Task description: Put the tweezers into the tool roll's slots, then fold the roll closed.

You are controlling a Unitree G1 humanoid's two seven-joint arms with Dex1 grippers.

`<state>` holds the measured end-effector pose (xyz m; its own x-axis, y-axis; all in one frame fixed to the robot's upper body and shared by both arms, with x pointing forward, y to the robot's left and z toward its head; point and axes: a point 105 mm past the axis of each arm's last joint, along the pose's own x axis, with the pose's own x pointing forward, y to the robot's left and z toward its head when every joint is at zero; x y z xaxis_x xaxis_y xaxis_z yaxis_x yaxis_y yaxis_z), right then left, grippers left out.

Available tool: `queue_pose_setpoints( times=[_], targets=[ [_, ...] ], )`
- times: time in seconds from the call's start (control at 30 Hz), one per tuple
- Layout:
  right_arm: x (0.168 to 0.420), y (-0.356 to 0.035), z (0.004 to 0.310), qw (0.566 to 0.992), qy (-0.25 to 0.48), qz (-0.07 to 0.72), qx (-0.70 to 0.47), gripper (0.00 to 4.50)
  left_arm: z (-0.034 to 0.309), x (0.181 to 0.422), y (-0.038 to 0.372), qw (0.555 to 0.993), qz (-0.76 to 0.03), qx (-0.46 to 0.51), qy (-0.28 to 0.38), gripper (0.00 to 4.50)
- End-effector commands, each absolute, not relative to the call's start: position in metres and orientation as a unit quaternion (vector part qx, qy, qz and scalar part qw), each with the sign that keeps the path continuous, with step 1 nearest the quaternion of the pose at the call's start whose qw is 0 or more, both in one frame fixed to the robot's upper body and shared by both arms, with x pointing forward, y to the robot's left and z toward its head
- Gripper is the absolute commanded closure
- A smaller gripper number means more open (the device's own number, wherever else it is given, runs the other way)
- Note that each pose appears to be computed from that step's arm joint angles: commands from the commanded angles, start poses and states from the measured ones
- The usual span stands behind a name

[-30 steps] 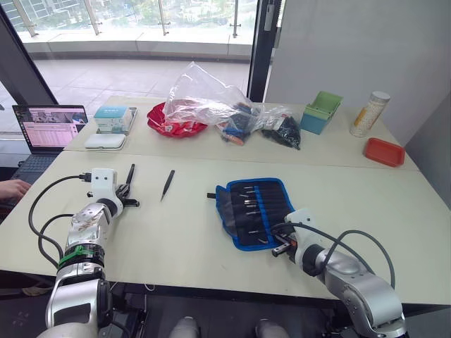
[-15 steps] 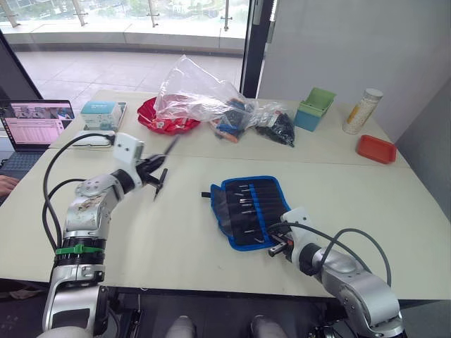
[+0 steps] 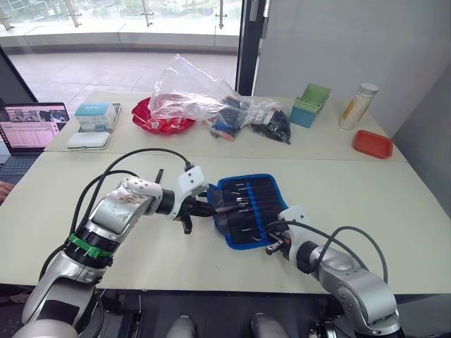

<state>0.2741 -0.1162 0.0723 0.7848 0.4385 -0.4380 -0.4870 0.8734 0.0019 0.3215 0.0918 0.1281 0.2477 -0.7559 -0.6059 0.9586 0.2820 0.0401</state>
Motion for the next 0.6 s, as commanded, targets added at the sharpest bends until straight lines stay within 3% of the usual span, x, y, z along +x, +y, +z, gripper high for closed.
queue_pose_setpoints(
  times=[0.03,0.6],
  targets=[
    [0.268,-0.131,0.040,0.935,0.283,0.206,-0.053,4.50,0.137,0.325,0.083,0.747,-0.574,0.244,0.231,4.46],
    [0.264,-0.134,0.041,0.940,0.281,0.189,-0.045,4.50,0.132,0.336,0.058,0.723,-0.581,0.291,0.235,4.46]
  ],
)
